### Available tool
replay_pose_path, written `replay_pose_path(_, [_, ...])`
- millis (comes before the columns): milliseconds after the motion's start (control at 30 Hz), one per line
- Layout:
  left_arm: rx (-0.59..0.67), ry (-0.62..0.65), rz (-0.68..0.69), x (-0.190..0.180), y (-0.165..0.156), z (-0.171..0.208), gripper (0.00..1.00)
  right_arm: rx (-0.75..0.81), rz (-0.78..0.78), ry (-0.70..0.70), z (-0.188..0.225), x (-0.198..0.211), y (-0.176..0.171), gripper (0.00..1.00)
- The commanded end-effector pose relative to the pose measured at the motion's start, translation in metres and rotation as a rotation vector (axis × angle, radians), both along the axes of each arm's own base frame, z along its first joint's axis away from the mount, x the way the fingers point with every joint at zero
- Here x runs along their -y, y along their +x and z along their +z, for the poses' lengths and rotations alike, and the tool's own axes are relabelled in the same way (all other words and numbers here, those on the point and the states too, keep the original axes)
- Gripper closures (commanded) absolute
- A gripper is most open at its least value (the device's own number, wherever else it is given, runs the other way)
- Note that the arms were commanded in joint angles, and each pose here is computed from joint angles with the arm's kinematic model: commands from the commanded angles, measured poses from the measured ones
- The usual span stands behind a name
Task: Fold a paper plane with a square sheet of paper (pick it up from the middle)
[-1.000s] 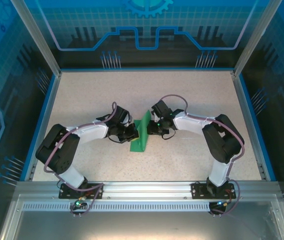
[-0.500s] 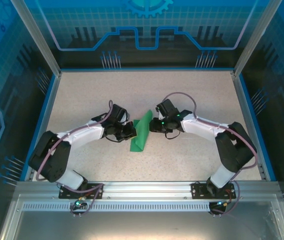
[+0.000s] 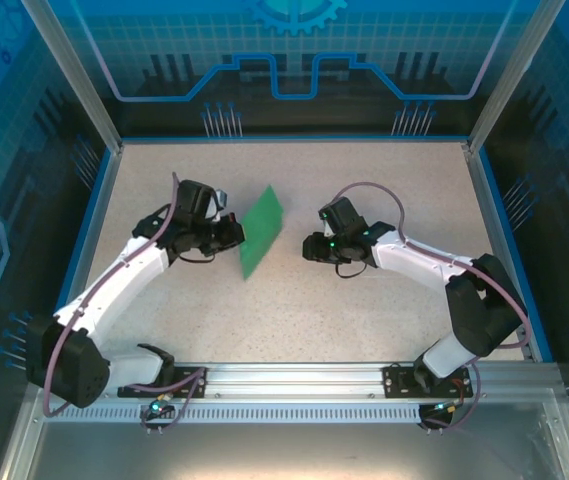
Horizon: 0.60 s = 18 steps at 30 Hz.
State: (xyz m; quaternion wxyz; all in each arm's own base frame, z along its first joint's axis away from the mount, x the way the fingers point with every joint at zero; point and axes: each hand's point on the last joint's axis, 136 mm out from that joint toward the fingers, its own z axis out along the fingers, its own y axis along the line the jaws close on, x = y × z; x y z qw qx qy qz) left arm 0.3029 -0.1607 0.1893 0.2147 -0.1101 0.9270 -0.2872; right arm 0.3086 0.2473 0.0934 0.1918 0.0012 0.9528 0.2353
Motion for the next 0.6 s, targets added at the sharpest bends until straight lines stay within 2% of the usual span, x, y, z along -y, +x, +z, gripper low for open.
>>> replay_pose_path(0, [0.018,0.062,-0.041,-0.011,-0.008,0.013,0.95,-0.004,-0.026,0.005,-0.003,0.004,0.003,0.60])
replay_pose_path(200, [0.015,0.011,-0.074,0.000,-0.006,0.010,0.95,-0.009,-0.027,-0.001,-0.005,0.005,0.004,0.60])
replay_pose_path(567, [-0.154,-0.050,-0.180,0.035,-0.006,-0.066,0.94,-0.024,-0.040,-0.008,-0.010,0.006,0.004,0.60])
